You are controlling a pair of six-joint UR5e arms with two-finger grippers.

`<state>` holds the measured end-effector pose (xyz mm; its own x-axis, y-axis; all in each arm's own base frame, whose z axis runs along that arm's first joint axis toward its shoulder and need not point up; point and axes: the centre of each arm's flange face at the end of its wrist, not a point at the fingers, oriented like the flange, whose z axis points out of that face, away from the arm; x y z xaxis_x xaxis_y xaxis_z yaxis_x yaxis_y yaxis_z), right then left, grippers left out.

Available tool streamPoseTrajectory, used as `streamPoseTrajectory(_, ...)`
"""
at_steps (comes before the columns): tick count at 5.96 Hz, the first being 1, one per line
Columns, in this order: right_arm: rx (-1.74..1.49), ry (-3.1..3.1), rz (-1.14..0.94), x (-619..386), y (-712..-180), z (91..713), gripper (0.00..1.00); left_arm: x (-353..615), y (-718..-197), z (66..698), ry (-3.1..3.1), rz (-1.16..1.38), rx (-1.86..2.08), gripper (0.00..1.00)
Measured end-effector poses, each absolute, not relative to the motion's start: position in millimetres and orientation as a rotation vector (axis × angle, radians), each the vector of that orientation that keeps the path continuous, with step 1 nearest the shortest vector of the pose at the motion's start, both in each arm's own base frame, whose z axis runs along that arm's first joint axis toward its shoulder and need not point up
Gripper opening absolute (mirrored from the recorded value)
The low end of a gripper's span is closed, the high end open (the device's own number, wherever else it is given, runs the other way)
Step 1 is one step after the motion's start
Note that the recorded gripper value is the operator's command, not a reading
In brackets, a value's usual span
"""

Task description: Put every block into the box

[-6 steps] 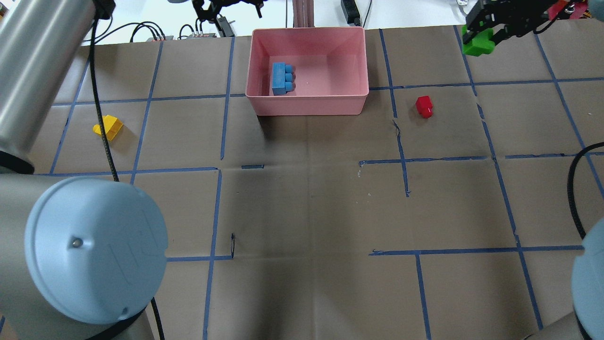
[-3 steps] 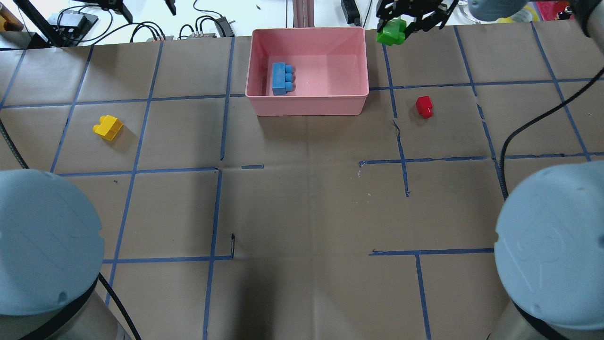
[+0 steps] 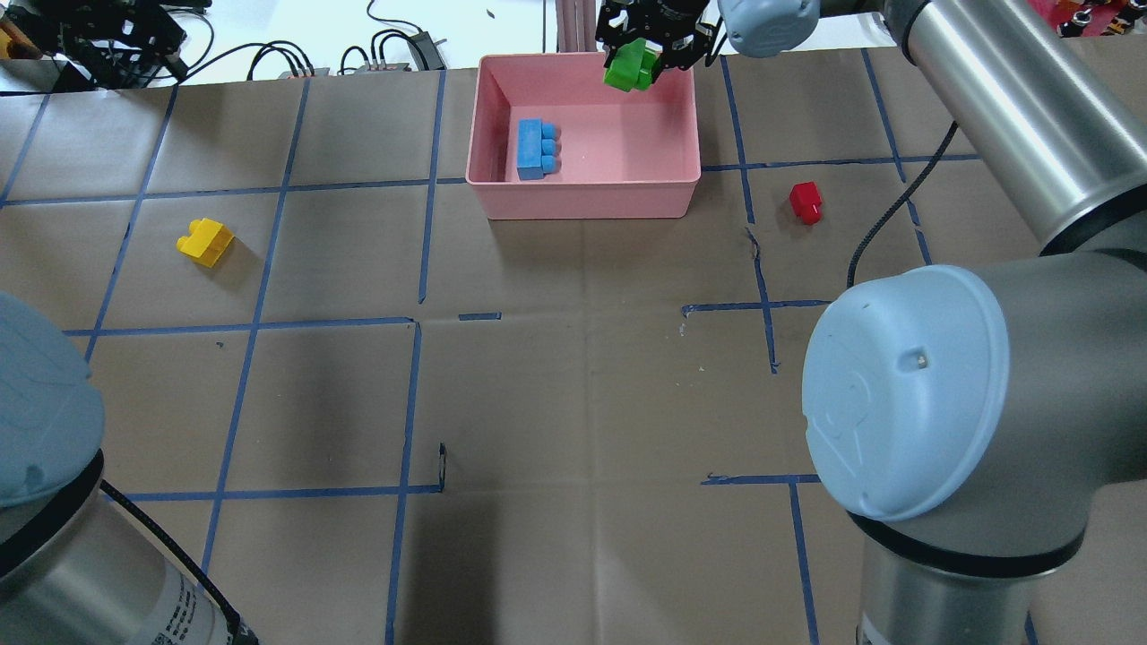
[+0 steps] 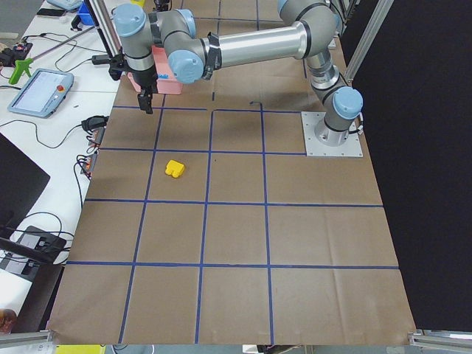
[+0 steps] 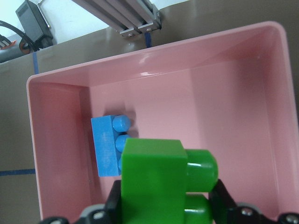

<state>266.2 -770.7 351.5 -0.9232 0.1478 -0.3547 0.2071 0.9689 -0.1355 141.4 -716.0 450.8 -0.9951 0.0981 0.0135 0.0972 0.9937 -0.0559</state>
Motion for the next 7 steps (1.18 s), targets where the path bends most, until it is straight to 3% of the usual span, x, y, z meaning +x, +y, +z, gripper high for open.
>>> streamPoseTrajectory(1,0.288,2.759,-0.231,283.1,-770.6,345.4,0.99,174.6,-710.1,436.5,-3.105,0.054,-0.337,1.0)
streamPoseTrajectory(5,0.253,2.818,-0.27,282.4,-773.3,346.0,0.99,200.0,-698.1,349.6,-3.018,0.043,-0.844,1.0)
streamPoseTrajectory(7,0.024,3.046,-0.372,205.4,-783.1,366.1,0.96,205.7,-681.1,293.7,-3.015,0.047,-0.854,1.0)
